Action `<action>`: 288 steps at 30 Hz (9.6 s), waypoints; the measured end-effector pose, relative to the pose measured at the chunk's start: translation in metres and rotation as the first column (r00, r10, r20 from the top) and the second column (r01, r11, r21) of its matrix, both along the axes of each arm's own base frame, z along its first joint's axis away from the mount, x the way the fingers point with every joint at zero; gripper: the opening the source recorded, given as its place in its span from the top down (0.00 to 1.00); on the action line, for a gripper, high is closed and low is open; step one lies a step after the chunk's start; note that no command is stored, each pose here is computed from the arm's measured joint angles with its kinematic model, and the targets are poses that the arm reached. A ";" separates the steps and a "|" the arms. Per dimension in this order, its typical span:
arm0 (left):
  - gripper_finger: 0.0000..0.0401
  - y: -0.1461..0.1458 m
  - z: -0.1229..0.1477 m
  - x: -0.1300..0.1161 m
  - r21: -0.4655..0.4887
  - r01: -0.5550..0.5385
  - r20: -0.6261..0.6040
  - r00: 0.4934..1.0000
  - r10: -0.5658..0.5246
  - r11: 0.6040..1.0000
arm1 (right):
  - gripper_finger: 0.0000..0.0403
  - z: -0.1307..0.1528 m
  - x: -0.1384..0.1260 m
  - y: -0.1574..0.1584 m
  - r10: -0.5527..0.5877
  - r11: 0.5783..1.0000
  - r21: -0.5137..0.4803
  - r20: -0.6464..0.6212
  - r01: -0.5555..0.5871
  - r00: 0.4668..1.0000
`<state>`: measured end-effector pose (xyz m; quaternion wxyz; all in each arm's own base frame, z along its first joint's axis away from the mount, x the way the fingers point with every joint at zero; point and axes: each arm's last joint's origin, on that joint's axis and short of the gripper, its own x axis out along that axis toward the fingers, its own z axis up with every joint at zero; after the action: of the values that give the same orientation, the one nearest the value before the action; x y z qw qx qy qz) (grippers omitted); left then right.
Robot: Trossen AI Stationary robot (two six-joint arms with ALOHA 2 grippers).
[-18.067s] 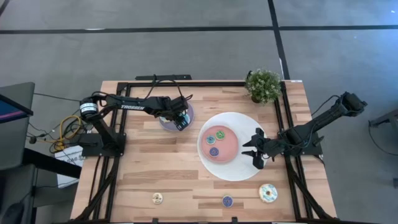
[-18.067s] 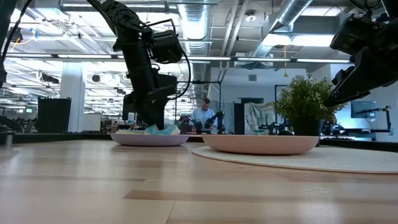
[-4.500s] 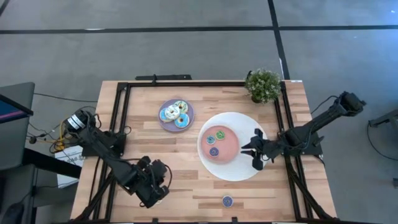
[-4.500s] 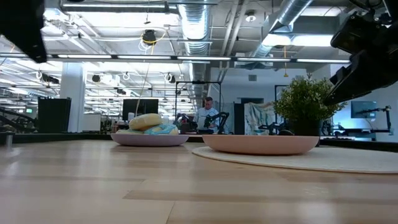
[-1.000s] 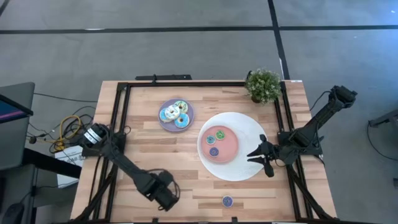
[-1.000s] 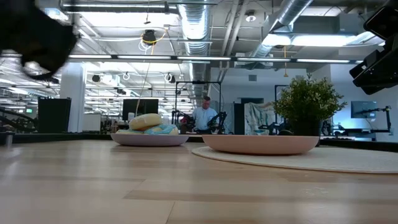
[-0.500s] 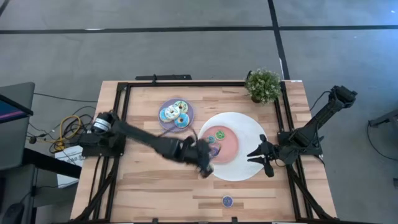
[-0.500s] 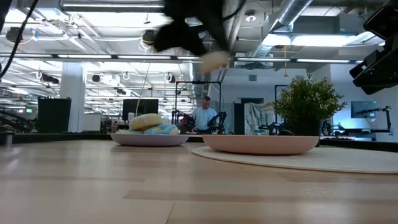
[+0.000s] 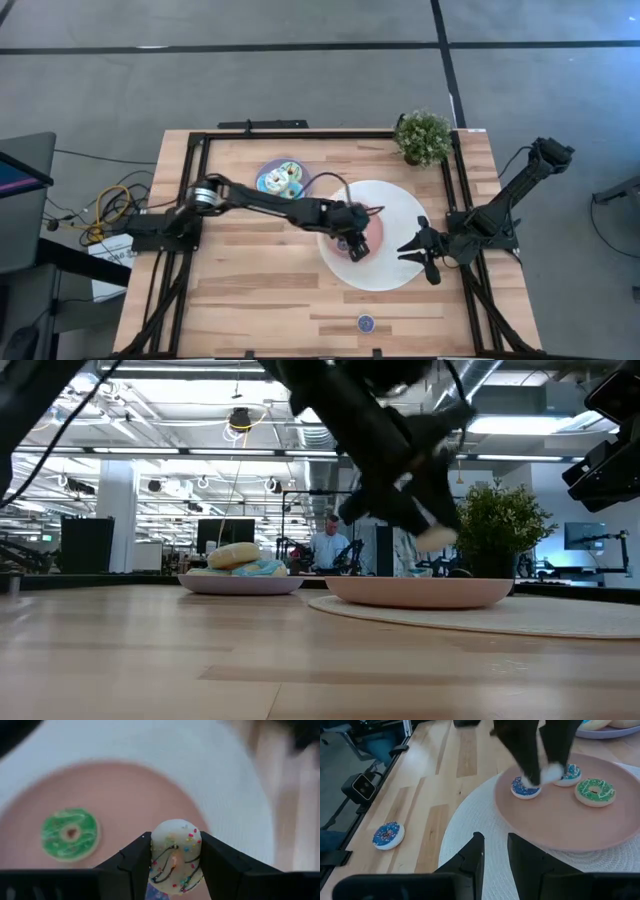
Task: Pick & Place donuts
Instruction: Put the small white donut on the pink plate, then put the small violet donut on the pink plate
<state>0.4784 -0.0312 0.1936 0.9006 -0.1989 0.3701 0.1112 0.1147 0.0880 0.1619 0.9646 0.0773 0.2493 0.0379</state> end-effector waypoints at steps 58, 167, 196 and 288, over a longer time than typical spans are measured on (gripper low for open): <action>0.44 0.026 0.055 0.036 0.188 0.133 -0.241 0.967 -0.085 0.973 | 0.81 -0.003 -0.001 -0.001 0.006 1.000 0.008 -0.033 -0.006 0.999; 0.44 0.022 -0.026 -0.378 0.416 0.004 0.632 0.718 -0.292 0.909 | 0.42 0.036 0.122 0.084 0.003 0.998 0.061 -0.499 0.031 0.867; 0.44 0.030 -0.027 -0.378 0.424 0.002 0.625 0.723 -0.294 0.906 | 0.31 0.033 0.118 0.111 0.078 0.994 0.097 -0.416 -0.041 0.906; 0.44 0.030 -0.027 -0.378 0.424 0.000 0.625 0.724 -0.292 0.906 | 0.56 0.015 0.089 -0.008 -0.355 0.932 -0.145 -0.189 0.332 0.916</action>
<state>0.1006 -0.0014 0.1668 0.9995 -0.0092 0.0025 0.0305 0.2042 0.0802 0.1765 0.9269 0.0705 0.3347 -0.1545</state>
